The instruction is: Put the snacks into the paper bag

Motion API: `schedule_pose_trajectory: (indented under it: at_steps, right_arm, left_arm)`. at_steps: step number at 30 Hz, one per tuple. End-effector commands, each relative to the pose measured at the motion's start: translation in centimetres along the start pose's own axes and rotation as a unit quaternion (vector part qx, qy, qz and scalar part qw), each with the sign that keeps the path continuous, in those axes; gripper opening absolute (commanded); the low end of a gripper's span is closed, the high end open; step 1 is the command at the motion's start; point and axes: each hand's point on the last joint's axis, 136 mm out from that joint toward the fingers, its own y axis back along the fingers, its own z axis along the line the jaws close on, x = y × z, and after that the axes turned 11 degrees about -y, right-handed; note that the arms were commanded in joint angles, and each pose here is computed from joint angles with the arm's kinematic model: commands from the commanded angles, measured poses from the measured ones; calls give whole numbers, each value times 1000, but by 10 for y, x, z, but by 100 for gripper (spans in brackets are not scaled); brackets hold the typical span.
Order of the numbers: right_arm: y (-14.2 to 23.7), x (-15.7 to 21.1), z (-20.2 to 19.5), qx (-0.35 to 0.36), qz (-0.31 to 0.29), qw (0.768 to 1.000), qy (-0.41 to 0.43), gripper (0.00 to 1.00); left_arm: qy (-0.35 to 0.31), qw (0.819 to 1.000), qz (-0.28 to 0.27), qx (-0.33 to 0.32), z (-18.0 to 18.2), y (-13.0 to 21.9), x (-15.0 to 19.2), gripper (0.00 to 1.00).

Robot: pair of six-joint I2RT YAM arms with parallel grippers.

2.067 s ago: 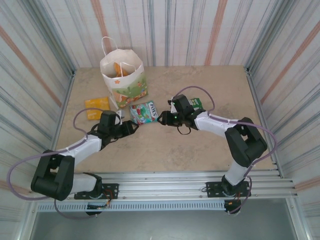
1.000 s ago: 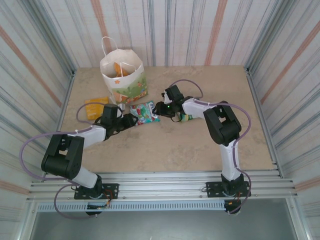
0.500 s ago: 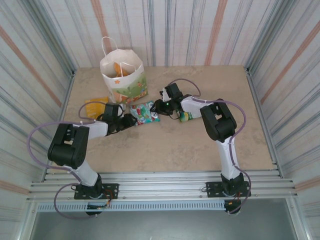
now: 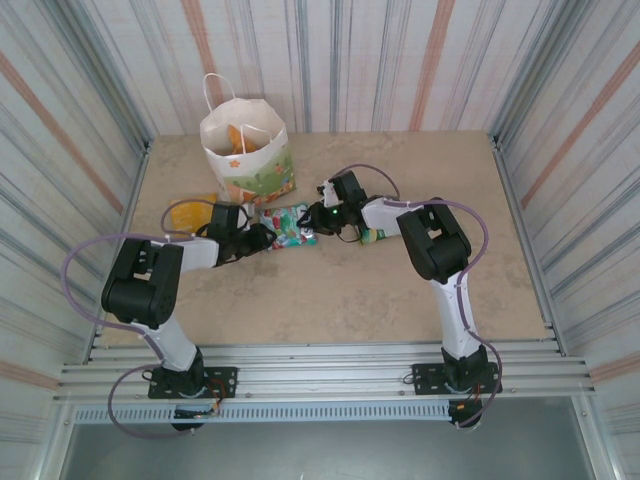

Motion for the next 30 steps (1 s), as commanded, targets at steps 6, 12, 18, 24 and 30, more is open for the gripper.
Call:
schedule_pose_trajectory:
  at_steps: [6, 12, 18, 24, 30]
  right_arm:
    - [14, 10, 18, -20, -4, 1000, 15, 17]
    - [46, 15, 39, -46, -31, 997, 56, 9]
    - [80, 31, 58, -60, -50, 988, 134, 6]
    - [117, 41, 82, -93, -65, 979, 172, 0]
    - [158, 51, 114, -147, -87, 965, 200, 0]
  left_arm:
    - [-14, 1000, 4, 14, -12, 6, -1, 48]
    - [-34, 997, -30, 57, -39, 35, -12, 54]
    - [-101, 986, -79, 106, -73, 76, -24, 58]
    - [-160, 970, -120, 137, -99, 113, -32, 64]
    - [-151, 958, -154, 191, -114, 124, -31, 68]
